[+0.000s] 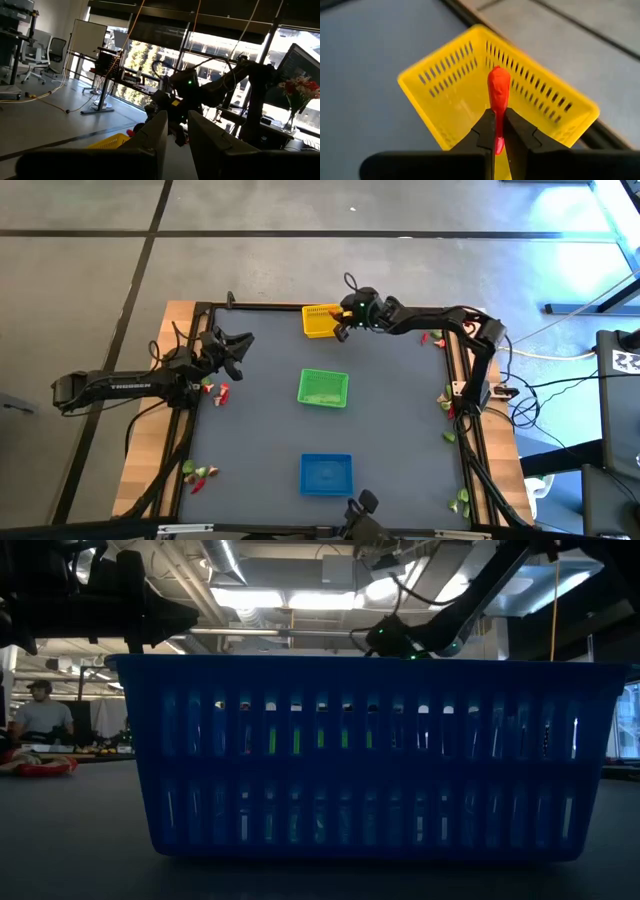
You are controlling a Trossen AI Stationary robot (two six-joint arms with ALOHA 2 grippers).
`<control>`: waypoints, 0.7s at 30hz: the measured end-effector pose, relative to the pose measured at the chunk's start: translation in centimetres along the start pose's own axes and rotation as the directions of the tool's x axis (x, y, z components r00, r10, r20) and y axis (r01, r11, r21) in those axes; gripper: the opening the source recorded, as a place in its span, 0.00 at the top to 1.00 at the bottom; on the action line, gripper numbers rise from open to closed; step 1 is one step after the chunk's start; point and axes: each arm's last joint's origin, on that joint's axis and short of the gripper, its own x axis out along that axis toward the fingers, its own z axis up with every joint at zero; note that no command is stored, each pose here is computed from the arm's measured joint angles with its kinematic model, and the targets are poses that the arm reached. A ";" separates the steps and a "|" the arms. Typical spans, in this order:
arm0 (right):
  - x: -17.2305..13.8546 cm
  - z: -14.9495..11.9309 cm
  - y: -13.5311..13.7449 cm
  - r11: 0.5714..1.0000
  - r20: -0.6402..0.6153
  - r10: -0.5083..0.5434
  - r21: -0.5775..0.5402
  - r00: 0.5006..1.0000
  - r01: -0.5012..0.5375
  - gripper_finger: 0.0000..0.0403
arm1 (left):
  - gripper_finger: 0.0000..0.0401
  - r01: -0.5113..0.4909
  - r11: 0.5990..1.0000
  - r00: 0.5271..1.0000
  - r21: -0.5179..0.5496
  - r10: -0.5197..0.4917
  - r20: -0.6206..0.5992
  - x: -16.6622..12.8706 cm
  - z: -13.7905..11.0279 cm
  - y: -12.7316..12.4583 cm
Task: Sort produce into baskets
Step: Put the orange chili pepper into the yellow bin
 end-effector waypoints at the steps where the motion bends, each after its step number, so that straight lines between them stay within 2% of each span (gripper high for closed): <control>1: 0.2 0.1 0.0 1.000 -0.024 -0.001 0.003 1.000 0.001 0.94 | 0.82 0.000 1.000 1.000 0.000 0.000 -0.001 0.0 0.0 0.0; 7: 0.8 0.5 -0.1 1.000 -0.108 -0.008 0.013 0.994 0.009 0.94 | 0.82 0.000 1.000 1.000 -0.015 0.000 0.000 0.0 0.0 0.0; 21: 0.7 0.3 -0.1 1.000 -0.141 -0.009 0.008 0.990 0.011 0.94 | 0.82 0.000 1.000 1.000 -0.019 0.000 0.000 0.0 0.0 0.0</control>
